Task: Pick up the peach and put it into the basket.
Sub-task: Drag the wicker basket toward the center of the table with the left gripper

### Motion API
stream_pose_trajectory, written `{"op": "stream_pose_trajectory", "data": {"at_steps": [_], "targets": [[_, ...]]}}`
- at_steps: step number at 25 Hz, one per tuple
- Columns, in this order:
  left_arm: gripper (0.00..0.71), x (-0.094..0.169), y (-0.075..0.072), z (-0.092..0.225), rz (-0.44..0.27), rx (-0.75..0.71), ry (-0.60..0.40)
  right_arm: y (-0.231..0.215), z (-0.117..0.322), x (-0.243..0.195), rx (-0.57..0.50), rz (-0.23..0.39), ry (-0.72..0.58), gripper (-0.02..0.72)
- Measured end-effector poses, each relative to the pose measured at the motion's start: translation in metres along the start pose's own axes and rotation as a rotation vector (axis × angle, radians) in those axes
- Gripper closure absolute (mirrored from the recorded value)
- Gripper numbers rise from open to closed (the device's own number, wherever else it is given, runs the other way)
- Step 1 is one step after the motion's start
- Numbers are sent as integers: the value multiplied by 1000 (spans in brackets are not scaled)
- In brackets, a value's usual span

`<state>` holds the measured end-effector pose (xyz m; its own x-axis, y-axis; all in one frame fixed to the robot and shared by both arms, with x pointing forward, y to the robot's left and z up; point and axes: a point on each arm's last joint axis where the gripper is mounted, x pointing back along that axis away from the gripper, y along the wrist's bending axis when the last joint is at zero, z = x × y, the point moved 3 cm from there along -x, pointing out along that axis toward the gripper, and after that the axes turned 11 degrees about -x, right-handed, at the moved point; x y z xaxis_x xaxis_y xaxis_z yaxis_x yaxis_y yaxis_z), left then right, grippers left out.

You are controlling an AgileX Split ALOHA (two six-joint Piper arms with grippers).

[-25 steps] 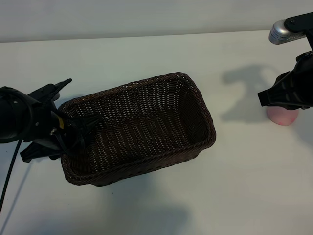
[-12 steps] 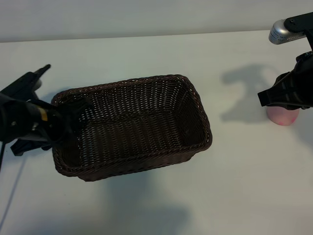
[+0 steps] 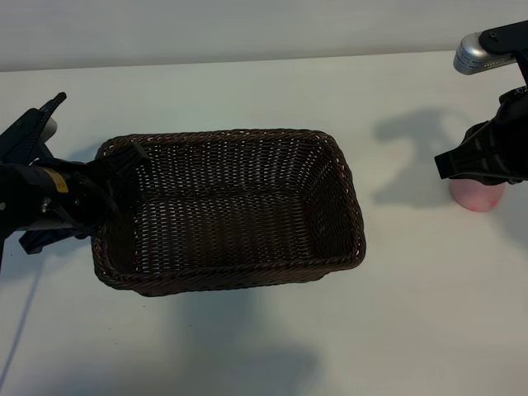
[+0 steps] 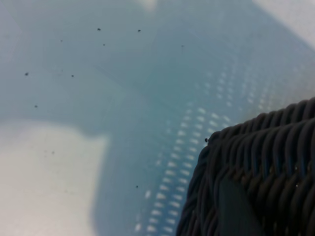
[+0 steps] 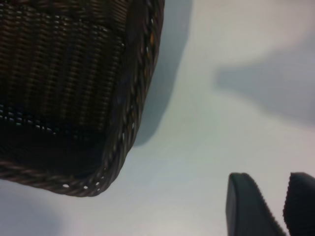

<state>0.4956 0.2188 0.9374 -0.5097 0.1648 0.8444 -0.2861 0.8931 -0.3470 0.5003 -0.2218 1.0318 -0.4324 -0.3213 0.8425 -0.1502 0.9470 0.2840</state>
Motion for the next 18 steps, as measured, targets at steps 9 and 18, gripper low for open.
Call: {"op": "stream_pose_trajectory", "data": {"at_steps": [9, 18], "targets": [[361, 1, -3, -2, 34, 18, -23, 0, 0, 0, -1, -1, 0, 460], [361, 1, -5, -3, 48, -8, -38, 0, 0, 0, -1, -1, 0, 460]]}}
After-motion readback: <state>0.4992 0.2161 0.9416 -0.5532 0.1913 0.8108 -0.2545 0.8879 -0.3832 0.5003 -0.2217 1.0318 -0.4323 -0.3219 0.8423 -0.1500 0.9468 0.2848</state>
